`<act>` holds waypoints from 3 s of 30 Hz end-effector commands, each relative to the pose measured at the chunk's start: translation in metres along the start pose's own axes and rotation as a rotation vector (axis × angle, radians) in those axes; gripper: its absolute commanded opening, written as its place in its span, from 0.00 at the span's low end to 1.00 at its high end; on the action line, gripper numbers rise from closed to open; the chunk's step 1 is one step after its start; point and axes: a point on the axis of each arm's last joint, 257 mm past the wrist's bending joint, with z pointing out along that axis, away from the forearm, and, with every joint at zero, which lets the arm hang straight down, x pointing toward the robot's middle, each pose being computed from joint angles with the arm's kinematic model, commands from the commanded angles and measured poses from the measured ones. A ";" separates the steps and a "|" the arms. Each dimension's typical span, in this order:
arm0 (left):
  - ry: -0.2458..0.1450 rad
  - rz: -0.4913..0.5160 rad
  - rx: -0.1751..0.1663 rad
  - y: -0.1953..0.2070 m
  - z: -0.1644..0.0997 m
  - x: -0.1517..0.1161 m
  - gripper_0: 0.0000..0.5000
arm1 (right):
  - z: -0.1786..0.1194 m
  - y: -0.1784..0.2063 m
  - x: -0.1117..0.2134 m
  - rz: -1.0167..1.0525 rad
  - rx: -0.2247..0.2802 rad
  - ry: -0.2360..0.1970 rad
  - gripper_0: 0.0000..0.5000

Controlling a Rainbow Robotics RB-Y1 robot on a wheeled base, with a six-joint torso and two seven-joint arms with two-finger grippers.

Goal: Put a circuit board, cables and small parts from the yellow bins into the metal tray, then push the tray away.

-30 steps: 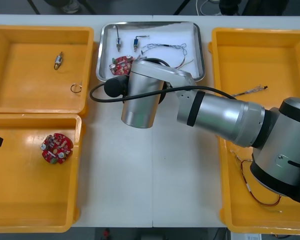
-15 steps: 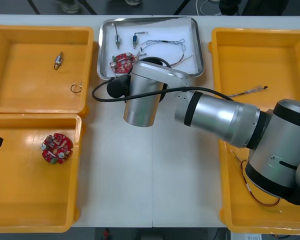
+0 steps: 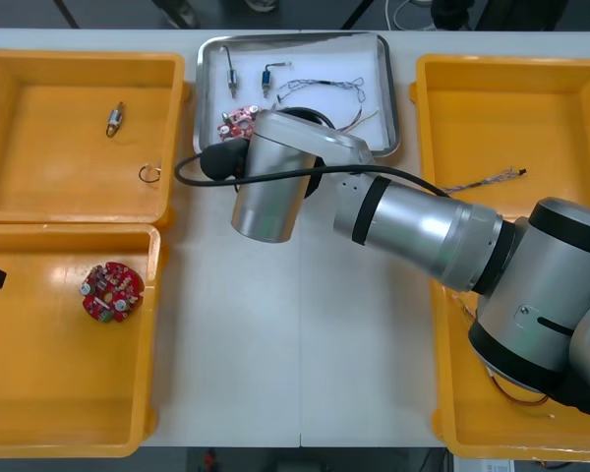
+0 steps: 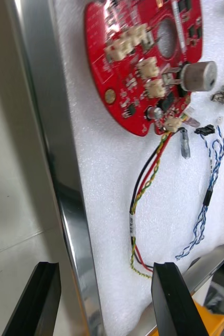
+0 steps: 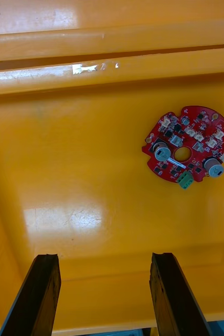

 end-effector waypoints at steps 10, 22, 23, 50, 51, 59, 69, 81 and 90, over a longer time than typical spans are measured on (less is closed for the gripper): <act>-0.033 0.047 -0.022 0.007 -0.011 -0.005 1.00 | -0.100 0.047 0.003 0.282 -0.235 -0.094 1.00; -0.033 0.047 -0.022 0.007 -0.011 -0.005 1.00 | -0.163 0.029 0.060 0.538 -0.268 -0.135 1.00; -0.033 0.047 -0.022 0.007 -0.011 -0.005 1.00 | -0.165 0.024 0.068 0.572 -0.261 -0.144 1.00; -0.033 0.047 -0.022 0.007 -0.011 -0.005 1.00 | -0.149 0.059 0.295 1.348 -0.366 0.129 1.00; -0.033 0.047 -0.022 0.007 -0.011 -0.005 1.00 | -0.149 0.060 0.305 1.362 -0.363 0.142 1.00; -0.033 0.047 -0.022 0.007 -0.011 -0.005 1.00 | -0.160 0.081 0.358 1.454 -0.370 0.224 1.00; -0.033 0.047 -0.022 0.007 -0.011 -0.005 1.00 | -0.169 0.123 0.398 1.505 -0.387 0.358 1.00; -0.033 0.047 -0.022 0.007 -0.011 -0.005 1.00 | -0.169 0.133 0.395 1.538 -0.427 0.379 1.00; -0.033 0.047 -0.022 0.007 -0.011 -0.005 1.00 | -0.171 0.127 0.385 1.533 -0.455 0.346 1.00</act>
